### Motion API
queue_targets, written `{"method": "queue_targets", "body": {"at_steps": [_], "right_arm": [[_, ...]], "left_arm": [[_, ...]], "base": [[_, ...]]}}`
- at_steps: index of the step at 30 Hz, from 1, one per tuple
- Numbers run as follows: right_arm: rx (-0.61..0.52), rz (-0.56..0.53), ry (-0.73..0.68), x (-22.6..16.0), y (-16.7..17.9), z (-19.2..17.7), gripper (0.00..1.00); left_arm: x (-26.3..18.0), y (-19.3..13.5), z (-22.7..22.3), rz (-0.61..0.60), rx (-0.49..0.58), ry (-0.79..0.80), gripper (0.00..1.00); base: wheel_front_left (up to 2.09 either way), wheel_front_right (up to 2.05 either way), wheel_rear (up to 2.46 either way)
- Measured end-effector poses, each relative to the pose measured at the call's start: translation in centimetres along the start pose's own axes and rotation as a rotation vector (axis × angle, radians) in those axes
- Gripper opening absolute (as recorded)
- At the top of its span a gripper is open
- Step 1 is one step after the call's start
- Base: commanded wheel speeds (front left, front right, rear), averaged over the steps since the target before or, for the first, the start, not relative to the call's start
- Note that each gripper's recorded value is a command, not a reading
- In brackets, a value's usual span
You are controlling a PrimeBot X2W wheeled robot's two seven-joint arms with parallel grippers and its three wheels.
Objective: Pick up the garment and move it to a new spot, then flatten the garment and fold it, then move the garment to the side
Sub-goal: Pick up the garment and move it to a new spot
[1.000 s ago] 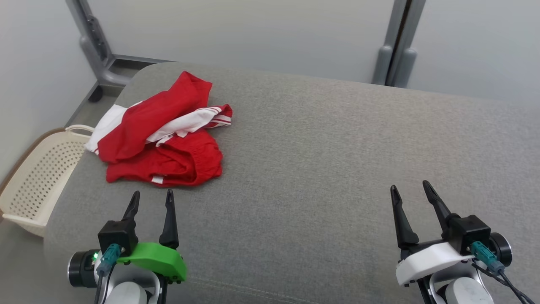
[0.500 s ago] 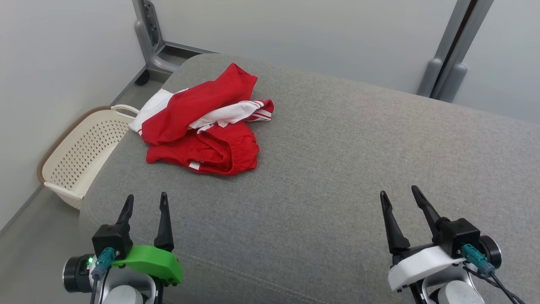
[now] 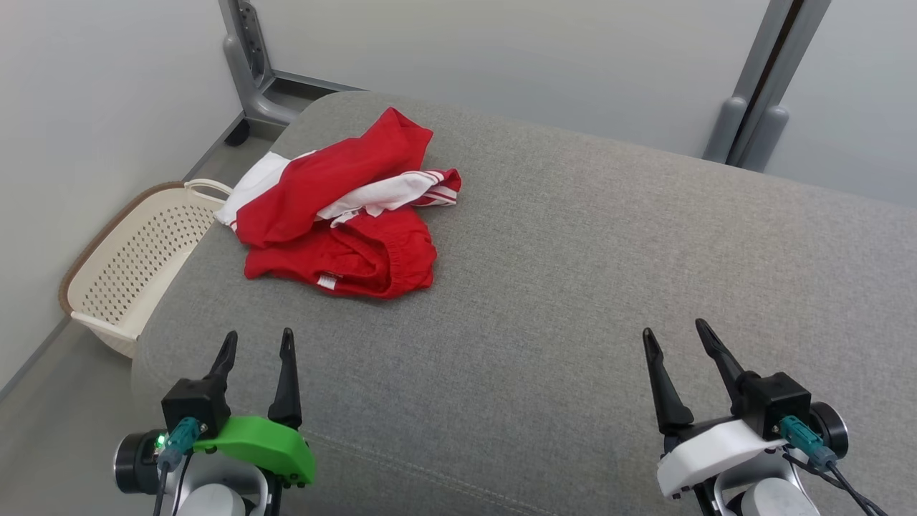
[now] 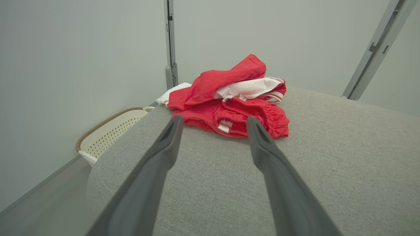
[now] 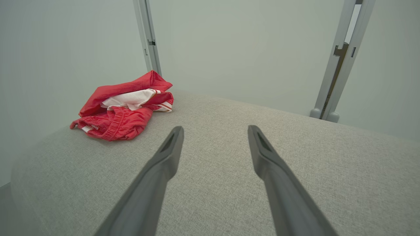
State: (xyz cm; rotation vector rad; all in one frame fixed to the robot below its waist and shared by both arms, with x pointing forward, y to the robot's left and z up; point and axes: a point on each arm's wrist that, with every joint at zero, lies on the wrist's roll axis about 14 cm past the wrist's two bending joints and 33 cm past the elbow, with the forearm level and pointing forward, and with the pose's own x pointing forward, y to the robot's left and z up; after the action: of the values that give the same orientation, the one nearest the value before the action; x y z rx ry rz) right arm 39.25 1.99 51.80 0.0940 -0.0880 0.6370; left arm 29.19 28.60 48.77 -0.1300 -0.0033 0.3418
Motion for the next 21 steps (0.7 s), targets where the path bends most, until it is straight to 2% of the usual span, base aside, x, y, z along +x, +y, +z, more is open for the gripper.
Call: {"method": "queue_targets", "body": {"at_steps": [5,11,17,21], "right_arm": [[0.003,0.008,0.002,0.2,0.2,-0.1,1.0],[0.004,0.011,0.001,0.4,0.2,-0.2,1.0],[-0.004,0.009,-0.014,1.3,-0.3,-0.1,1.0],[-0.007,-0.003,-0.025,1.6,-1.1,0.0,1.0]], "left_arm": [[0.5,-0.8,0.7,-0.056,-0.004,0.012,1.0],[3.8,-1.6,6.4,-0.141,0.055,-0.055,1.0],[8.3,-3.2,14.1,-0.21,0.117,-0.142,1.0],[11.6,-3.4,15.4,-0.219,0.123,-0.072,1.0]], "base": [[0.0,0.0,0.0],[0.0,0.0,0.0],[0.0,0.0,0.0],[0.0,0.0,0.0]]}}
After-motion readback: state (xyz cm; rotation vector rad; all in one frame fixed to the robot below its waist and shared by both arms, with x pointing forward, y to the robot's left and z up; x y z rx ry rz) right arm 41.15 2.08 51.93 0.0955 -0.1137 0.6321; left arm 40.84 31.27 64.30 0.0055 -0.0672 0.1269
